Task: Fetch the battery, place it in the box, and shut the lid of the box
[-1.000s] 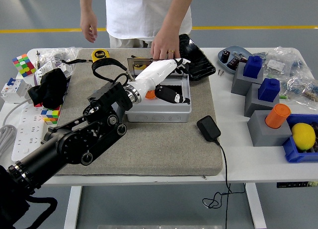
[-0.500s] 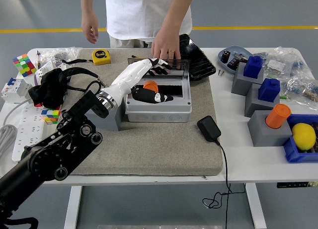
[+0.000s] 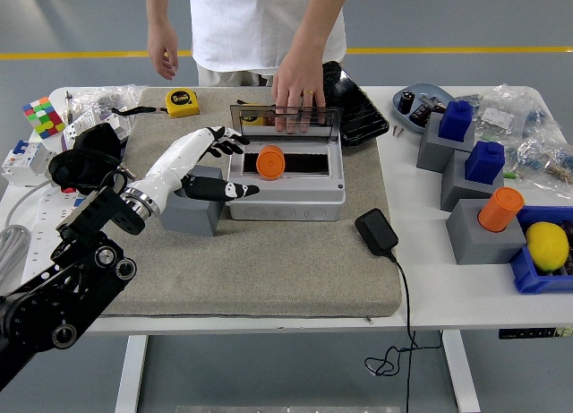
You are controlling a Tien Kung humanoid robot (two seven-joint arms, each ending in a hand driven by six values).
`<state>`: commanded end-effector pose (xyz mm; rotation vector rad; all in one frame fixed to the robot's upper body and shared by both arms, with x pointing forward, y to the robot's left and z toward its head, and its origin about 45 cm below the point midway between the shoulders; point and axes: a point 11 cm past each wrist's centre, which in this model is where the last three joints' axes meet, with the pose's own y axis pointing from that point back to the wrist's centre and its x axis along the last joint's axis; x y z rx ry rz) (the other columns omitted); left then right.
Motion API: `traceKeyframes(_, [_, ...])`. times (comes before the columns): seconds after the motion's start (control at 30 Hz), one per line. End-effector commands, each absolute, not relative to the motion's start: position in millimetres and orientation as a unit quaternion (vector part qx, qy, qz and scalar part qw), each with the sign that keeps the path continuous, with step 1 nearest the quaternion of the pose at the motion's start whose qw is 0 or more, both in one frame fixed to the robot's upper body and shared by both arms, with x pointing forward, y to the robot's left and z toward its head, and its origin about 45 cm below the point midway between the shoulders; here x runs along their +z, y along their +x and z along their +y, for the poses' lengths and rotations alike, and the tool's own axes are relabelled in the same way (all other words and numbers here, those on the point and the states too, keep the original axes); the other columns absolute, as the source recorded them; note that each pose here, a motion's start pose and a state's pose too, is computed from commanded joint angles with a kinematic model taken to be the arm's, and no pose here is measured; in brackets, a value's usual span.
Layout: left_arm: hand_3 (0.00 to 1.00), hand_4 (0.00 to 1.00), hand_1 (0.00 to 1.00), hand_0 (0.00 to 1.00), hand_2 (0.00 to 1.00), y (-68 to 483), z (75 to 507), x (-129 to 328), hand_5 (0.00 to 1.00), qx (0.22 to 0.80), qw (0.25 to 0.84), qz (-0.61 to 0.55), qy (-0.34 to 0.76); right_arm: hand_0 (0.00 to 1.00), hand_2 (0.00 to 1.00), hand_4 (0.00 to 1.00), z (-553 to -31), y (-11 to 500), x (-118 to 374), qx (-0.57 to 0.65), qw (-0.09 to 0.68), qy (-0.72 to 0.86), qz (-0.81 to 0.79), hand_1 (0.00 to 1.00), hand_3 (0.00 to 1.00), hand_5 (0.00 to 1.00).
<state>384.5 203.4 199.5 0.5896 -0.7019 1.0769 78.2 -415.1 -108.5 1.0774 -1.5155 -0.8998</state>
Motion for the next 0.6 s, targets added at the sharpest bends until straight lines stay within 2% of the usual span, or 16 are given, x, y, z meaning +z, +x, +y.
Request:
traceKeyframes(0.03, [0.699,0.998,0.654,0.583,0.641,384,201,199,0.306,0.493,0.762,-0.322,0.270,0.642,0.668,0.998,-415,79,-108,-0.374,0.512,0.449,-0.630,0.635,0.585,0.566])
traceKeyframes(0.33, [0.699,0.998,0.650,0.572,0.641,383,178,195,0.314,0.475,0.778,-0.317,0.261,0.642,0.668,0.998,-416,77,-108,-0.373,0.515,0.448,-0.628,0.635,0.585,0.565])
traceKeyframes(0.6, [0.698,0.998,0.646,0.568,0.641,384,136,191,0.319,0.459,0.805,-0.296,0.231,0.641,0.668,0.998,-416,75,-109,-0.374,0.516,0.448,-0.627,0.634,0.585,0.565])
